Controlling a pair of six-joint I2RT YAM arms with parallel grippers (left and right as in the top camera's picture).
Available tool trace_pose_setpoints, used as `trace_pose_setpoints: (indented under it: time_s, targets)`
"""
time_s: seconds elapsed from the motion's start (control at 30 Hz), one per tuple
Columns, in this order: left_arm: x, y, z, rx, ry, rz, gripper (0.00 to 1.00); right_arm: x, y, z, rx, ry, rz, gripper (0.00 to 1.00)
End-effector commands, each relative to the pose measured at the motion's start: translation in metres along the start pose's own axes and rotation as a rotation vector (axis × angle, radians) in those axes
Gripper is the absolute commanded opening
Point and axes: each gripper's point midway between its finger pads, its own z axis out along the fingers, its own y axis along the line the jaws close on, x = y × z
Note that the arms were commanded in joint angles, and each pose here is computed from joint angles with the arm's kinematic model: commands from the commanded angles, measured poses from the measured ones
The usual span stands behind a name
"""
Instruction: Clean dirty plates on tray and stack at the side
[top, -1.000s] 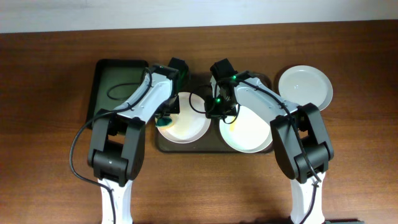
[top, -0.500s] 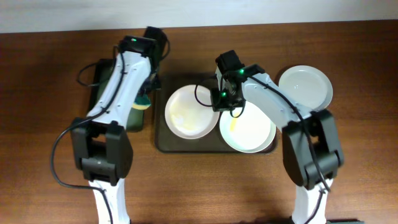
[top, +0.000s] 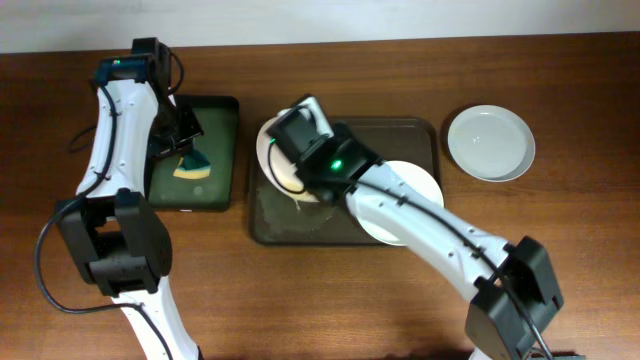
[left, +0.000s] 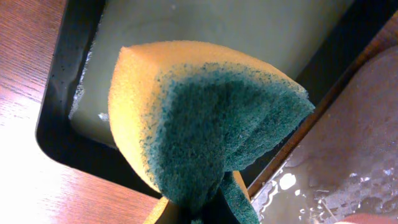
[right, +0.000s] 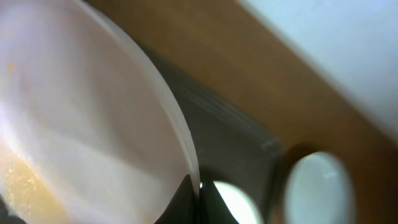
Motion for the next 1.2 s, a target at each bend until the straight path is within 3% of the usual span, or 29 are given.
trace_pose_setpoints:
  time_s: [0.0,0.13,0.27,0.53,0.7,0.77,0.8,0.83,0.9,1.0,1.1,1.17]
  targets:
    - [-0.006,0.004,-0.019,0.040,-0.040,0.011,0.00,-0.030,-0.044,-0.040,0.347,-0.086,-0.179,0.04]
    - [-0.007,0.007,-0.019,0.040,-0.041,0.004,0.00,-0.053,-0.051,-0.064,0.486,-0.118,-0.332,0.04]
    - [-0.006,0.007,-0.019,0.040,-0.039,0.005,0.00,-0.057,-0.044,-0.069,0.497,-0.091,-0.530,0.04]
    - [-0.003,0.008,-0.012,0.035,-0.026,0.004,0.00,-0.059,-0.031,-0.073,0.464,-0.110,-0.580,0.04]
    - [0.000,0.009,0.000,0.030,-0.011,0.004,0.00,-0.054,-0.025,-0.051,0.327,-0.146,-0.417,0.04]
    - [0.000,0.009,0.002,0.029,-0.009,0.004,0.00,-0.048,-0.020,-0.028,0.170,-0.155,-0.255,0.04]
    - [0.000,0.009,0.002,0.030,-0.012,0.003,0.00,-0.041,-0.002,-0.016,0.000,-0.153,-0.211,0.04]
    - [-0.002,0.009,0.002,0.033,-0.019,0.004,0.00,-0.033,0.007,-0.008,-0.098,-0.134,-0.242,0.04]
    - [-0.003,0.008,0.002,0.034,-0.022,0.004,0.00,-0.016,-0.022,0.006,-0.035,-0.052,-0.197,0.04]
    - [-0.003,0.008,0.002,0.033,-0.022,0.004,0.00,0.001,-0.085,0.015,0.149,0.015,0.115,0.04]
    - [-0.003,0.008,0.002,0.034,-0.022,0.004,0.00,0.010,-0.067,0.029,-0.140,0.035,0.100,0.04]
    - [-0.003,0.008,0.002,0.034,-0.022,0.004,0.00,0.034,-0.098,0.045,-0.119,0.116,0.253,0.04]
